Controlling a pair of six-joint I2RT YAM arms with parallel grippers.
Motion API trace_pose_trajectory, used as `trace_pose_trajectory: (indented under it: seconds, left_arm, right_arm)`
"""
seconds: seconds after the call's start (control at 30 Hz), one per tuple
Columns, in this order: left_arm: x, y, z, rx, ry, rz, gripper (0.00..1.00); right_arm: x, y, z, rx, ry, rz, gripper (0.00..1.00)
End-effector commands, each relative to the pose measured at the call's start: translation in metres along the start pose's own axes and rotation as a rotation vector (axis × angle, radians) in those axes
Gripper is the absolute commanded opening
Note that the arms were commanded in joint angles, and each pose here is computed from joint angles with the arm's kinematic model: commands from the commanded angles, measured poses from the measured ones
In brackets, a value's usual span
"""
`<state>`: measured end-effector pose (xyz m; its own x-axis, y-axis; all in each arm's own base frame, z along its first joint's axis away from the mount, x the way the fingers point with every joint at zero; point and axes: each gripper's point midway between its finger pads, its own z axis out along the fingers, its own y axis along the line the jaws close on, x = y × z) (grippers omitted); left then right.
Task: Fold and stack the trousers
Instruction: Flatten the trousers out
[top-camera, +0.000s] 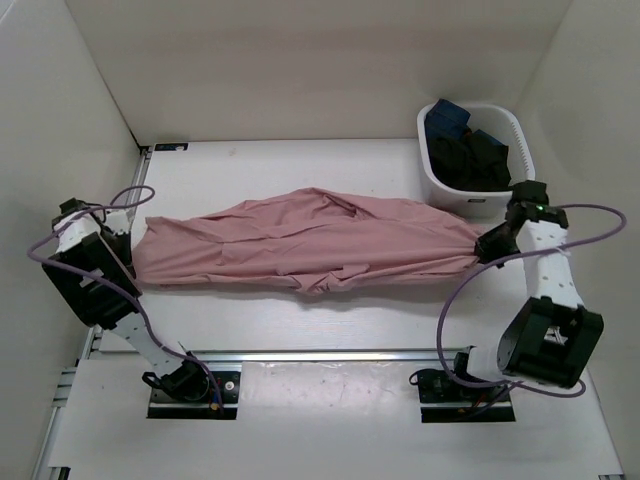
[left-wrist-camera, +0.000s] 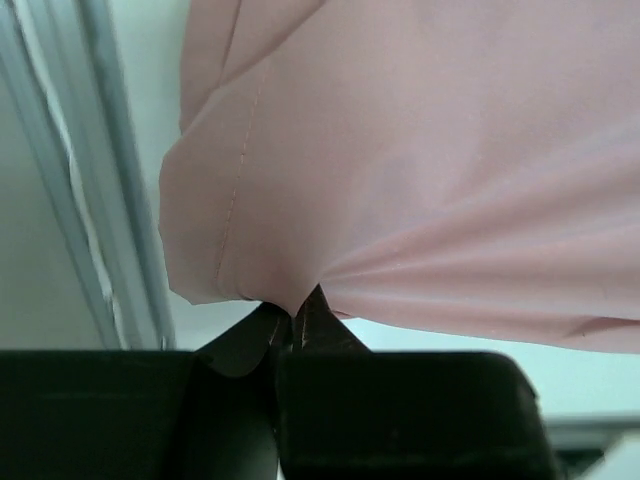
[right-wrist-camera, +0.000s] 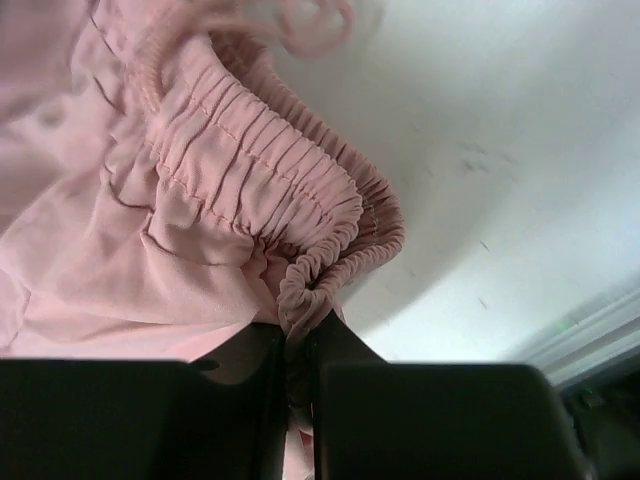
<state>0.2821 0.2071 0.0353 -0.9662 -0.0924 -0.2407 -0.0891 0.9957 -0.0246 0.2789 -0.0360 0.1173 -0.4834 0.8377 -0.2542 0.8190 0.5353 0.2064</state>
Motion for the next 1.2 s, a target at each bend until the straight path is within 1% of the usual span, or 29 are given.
trace_pose_trajectory:
  seconds: [0.0,0.03,0.13,0.17,0.23,0.3,0.33,0.37,0.4,0.43,0.47,0.5,0.53,0.57,0.6,0.63,0.67,0.7,0.73,0.8,0.83,0.87,0.9,0.93,0.97,1.0,1.07,1.1,1.17]
  left_arm:
    - [-0.001,0.062,-0.083,-0.225,-0.069,0.089,0.14]
    - [0.003,0.061,-0.088,-0.228,-0.056,0.105,0.14]
    - [0.039,0.047,-0.091,-0.211,0.03,0.141,0.14]
    - [0.046,0.045,-0.092,-0.213,0.049,0.151,0.14]
    - [0.051,0.043,-0.104,-0.231,0.032,0.144,0.14]
    - [0.036,0.046,-0.116,-0.245,-0.021,0.171,0.14]
    - [0.021,0.056,-0.126,-0.273,-0.053,0.175,0.14]
    - [0.012,0.056,-0.127,-0.272,-0.058,0.178,0.14]
    - [0.005,0.057,-0.127,-0.267,-0.059,0.173,0.14]
    - [-0.01,0.059,-0.123,-0.236,-0.065,0.172,0.14]
    - [-0.019,0.056,-0.119,-0.211,-0.074,0.175,0.14]
    - [-0.031,0.048,-0.113,-0.171,-0.092,0.169,0.14]
    - [-0.042,0.05,-0.103,-0.152,-0.077,0.168,0.14]
    - [-0.042,0.04,-0.096,-0.107,-0.046,0.17,0.14]
    - [-0.05,0.018,-0.089,-0.029,-0.038,0.202,0.14]
    - [-0.061,0.007,-0.095,0.02,-0.057,0.215,0.14]
    - [-0.06,-0.009,-0.092,0.096,-0.048,0.204,0.14]
    - [-0.062,-0.019,-0.096,0.121,-0.07,0.214,0.14]
    - [-0.066,-0.039,-0.1,0.162,-0.1,0.273,0.14]
    - [-0.049,-0.066,-0.112,0.181,-0.112,0.359,0.14]
    - [-0.036,-0.089,-0.105,0.238,-0.092,0.439,0.14]
    - [-0.028,-0.103,-0.114,0.246,-0.12,0.498,0.14]
    - [-0.017,-0.118,-0.109,0.28,-0.104,0.555,0.14]
    - [-0.003,-0.132,-0.101,0.315,-0.072,0.616,0.14]
    - [0.029,-0.161,-0.08,0.402,0.022,0.718,0.14]
    - [0.044,-0.173,-0.07,0.439,0.064,0.761,0.14]
    - [0.069,-0.195,-0.046,0.473,0.176,0.822,0.14]
    - [0.083,-0.199,-0.025,0.485,0.234,0.825,0.14]
    - [0.089,-0.21,-0.008,0.47,0.288,0.855,0.14]
  right_arm:
    - [-0.022,-0.056,-0.027,0.121,-0.063,-0.012,0.01]
    - [-0.015,-0.058,-0.03,0.102,-0.046,-0.012,0.0]
    - [0.008,-0.072,-0.02,0.085,0.037,0.049,0.0]
    - [0.015,-0.064,-0.019,0.03,0.076,0.091,0.0]
    - [0.013,-0.058,-0.02,-0.024,0.067,0.104,0.0]
    - [0.004,-0.049,-0.025,-0.058,0.037,0.101,0.0]
    - [-0.003,-0.045,-0.024,-0.066,0.027,0.1,0.0]
    - [-0.005,-0.04,-0.025,-0.079,0.035,0.1,0.0]
    - [-0.016,-0.033,-0.024,-0.084,0.029,0.09,0.0]
    - [-0.019,-0.023,-0.023,-0.104,0.032,0.076,0.0]
    - [-0.018,-0.019,-0.015,-0.082,0.053,0.054,0.0]
    - [-0.027,-0.008,-0.016,-0.094,0.032,0.049,0.0]
    - [-0.026,0.003,-0.015,-0.107,0.035,0.017,0.0]
    - [-0.025,0.008,-0.007,-0.091,0.061,0.019,0.0]
    - [-0.033,0.021,-0.012,-0.119,0.048,0.007,0.0]
    - [-0.032,0.026,-0.012,-0.114,0.061,0.007,0.0]
    - [-0.032,0.026,-0.012,-0.108,0.068,0.008,0.0]
    - [-0.032,0.026,-0.012,-0.108,0.068,0.008,0.0]
    - [-0.028,0.026,-0.014,-0.113,0.067,-0.001,0.0]
    - [-0.024,0.016,-0.01,-0.084,0.053,-0.01,0.0]
    - [-0.024,0.012,-0.01,-0.076,0.045,-0.029,0.0]
    - [-0.02,0.007,-0.007,-0.055,0.055,-0.029,0.0]
    - [-0.013,-0.002,-0.001,-0.029,0.072,-0.041,0.0]
    - [-0.009,-0.006,0.003,-0.017,0.086,-0.04,0.0]
    - [-0.008,-0.009,0.007,-0.008,0.083,-0.04,0.0]
    - [-0.006,-0.01,0.01,-0.007,0.084,-0.04,0.0]
    - [-0.001,-0.014,0.016,0.003,0.096,-0.04,0.0]
    - [0.001,-0.016,0.019,0.007,0.1,-0.031,0.0]
    - [0.002,-0.023,0.024,0.04,0.099,-0.032,0.0]
